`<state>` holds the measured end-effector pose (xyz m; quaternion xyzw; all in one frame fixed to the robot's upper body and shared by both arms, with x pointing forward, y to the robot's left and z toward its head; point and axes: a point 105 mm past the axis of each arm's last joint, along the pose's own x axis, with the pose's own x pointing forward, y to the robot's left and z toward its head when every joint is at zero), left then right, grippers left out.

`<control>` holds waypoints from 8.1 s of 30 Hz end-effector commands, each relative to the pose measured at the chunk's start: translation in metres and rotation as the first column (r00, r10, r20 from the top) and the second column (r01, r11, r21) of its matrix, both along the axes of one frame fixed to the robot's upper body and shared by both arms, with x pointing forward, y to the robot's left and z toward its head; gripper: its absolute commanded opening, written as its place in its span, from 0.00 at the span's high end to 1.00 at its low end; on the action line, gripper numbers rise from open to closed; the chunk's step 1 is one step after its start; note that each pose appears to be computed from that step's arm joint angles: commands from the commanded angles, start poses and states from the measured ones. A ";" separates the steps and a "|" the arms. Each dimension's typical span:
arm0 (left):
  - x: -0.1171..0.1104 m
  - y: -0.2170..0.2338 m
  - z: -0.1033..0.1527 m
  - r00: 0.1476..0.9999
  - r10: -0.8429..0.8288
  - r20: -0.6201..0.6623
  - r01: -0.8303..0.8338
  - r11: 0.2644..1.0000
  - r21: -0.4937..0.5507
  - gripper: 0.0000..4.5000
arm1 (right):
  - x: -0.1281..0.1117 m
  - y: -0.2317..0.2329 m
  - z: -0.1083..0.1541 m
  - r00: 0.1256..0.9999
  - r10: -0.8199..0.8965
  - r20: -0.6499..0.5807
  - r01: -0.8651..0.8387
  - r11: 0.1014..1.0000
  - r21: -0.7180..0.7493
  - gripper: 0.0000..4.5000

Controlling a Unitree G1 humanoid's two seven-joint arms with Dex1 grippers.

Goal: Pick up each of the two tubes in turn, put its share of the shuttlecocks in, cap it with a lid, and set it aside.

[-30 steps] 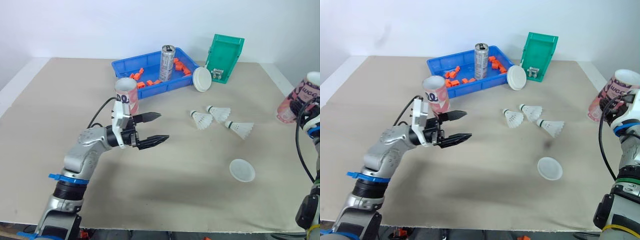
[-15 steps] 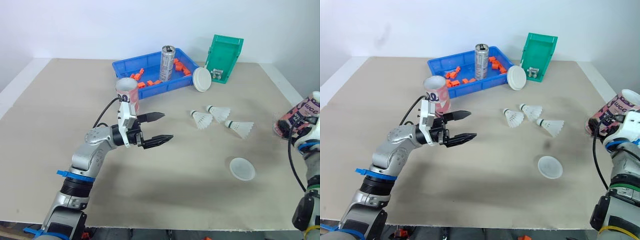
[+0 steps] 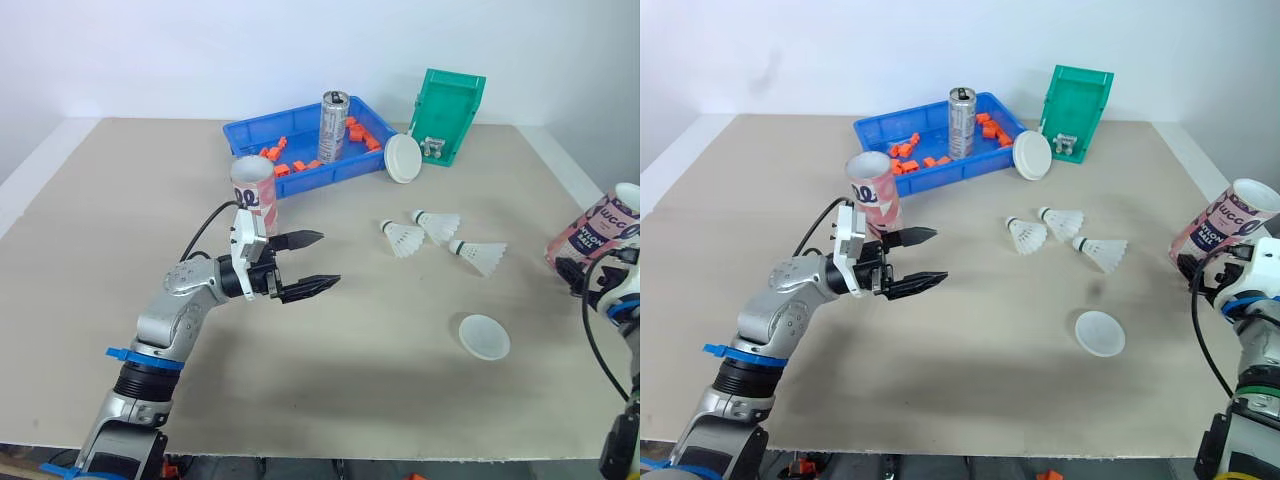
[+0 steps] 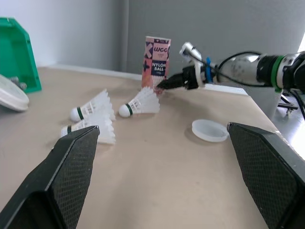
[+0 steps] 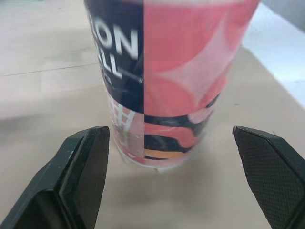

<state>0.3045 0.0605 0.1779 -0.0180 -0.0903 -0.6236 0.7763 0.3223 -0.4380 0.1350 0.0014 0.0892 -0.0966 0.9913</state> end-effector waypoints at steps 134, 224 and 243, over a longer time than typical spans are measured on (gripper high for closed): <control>-0.007 0.130 -0.077 0.973 -0.070 -0.219 0.220 0.559 0.799 0.37 | -0.012 0.352 0.100 0.299 0.923 0.242 -0.842 0.375 -0.387 0.99; 0.002 0.103 -0.074 0.968 -0.115 -0.223 0.246 0.612 0.751 0.37 | -0.009 0.109 0.020 0.835 0.550 -0.030 -0.549 0.828 -0.110 0.99; 0.007 0.099 -0.073 0.967 -0.122 -0.225 0.252 0.612 0.750 0.37 | -0.049 0.362 0.115 -0.059 0.976 -0.210 -0.841 -0.162 -0.516 0.99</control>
